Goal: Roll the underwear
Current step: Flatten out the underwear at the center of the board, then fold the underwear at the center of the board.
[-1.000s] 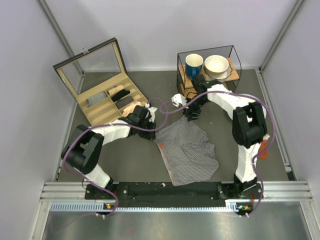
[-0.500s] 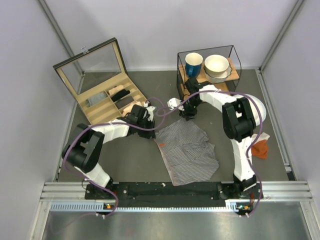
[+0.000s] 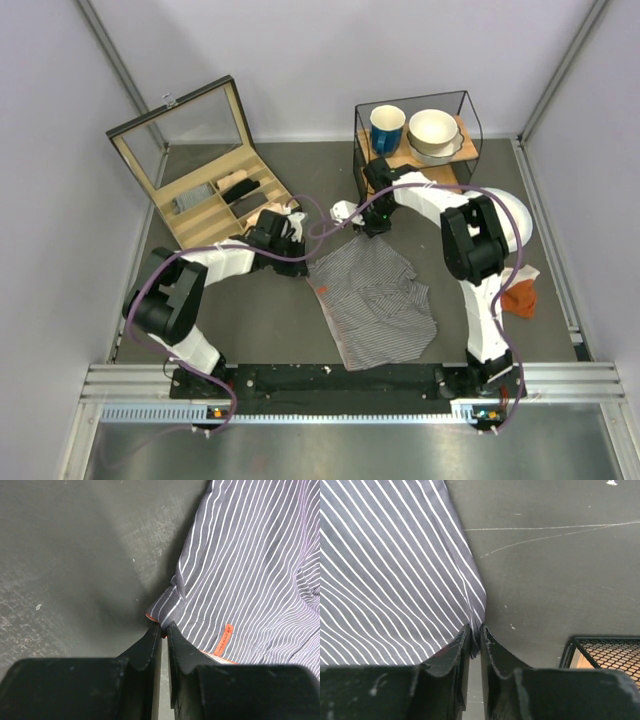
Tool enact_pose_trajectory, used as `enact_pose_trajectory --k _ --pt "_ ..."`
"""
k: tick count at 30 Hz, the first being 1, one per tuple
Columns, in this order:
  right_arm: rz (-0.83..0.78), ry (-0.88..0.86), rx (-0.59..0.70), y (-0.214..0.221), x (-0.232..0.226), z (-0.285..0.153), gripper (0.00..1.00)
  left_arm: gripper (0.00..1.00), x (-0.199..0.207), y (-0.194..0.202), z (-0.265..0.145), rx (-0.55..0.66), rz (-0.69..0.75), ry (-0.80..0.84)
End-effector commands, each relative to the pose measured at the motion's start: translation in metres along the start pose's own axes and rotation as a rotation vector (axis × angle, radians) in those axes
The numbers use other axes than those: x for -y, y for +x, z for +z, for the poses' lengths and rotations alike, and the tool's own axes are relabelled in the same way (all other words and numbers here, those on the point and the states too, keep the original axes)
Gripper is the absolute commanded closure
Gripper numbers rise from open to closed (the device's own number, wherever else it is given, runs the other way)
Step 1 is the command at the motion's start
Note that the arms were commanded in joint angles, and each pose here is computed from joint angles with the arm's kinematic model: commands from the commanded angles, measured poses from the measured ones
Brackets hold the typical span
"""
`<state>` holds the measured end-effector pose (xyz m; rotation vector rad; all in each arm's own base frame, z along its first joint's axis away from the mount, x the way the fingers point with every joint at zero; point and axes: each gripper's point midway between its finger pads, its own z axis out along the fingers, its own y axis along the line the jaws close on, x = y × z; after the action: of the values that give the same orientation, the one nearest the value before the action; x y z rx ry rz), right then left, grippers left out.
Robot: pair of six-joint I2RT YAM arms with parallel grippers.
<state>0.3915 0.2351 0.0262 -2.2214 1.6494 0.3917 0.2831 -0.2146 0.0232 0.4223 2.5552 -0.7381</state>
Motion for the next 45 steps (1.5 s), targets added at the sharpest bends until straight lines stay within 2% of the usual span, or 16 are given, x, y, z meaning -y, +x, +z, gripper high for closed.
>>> enact_pose_trajectory --k 1,7,15,25,35,41,45 --pt "-0.031 0.005 -0.003 -0.004 0.0 0.012 0.93 0.89 -0.003 -0.005 -0.008 0.031 0.012 -0.007" --pt "0.093 0.074 0.05 -0.026 0.012 -0.013 1.0 0.92 -0.005 -0.015 -0.02 0.063 0.015 -0.022" --pt "0.189 0.179 0.142 -0.062 0.019 -0.066 1.0 0.95 -0.001 -0.041 -0.051 0.123 0.04 -0.055" --pt "0.184 0.305 0.24 -0.099 0.021 -0.134 1.0 0.98 -0.001 -0.085 -0.088 0.216 0.094 -0.122" --pt "0.172 0.372 0.261 -0.11 0.02 -0.164 1.0 1.0 0.006 -0.116 -0.124 0.298 0.139 -0.174" --pt "0.171 0.367 0.283 -0.114 0.01 -0.17 1.0 1.0 0.006 -0.112 -0.136 0.292 0.132 -0.195" --pt "0.169 0.333 0.305 -0.114 -0.013 -0.168 1.0 1.0 0.009 -0.086 -0.126 0.233 0.096 -0.144"
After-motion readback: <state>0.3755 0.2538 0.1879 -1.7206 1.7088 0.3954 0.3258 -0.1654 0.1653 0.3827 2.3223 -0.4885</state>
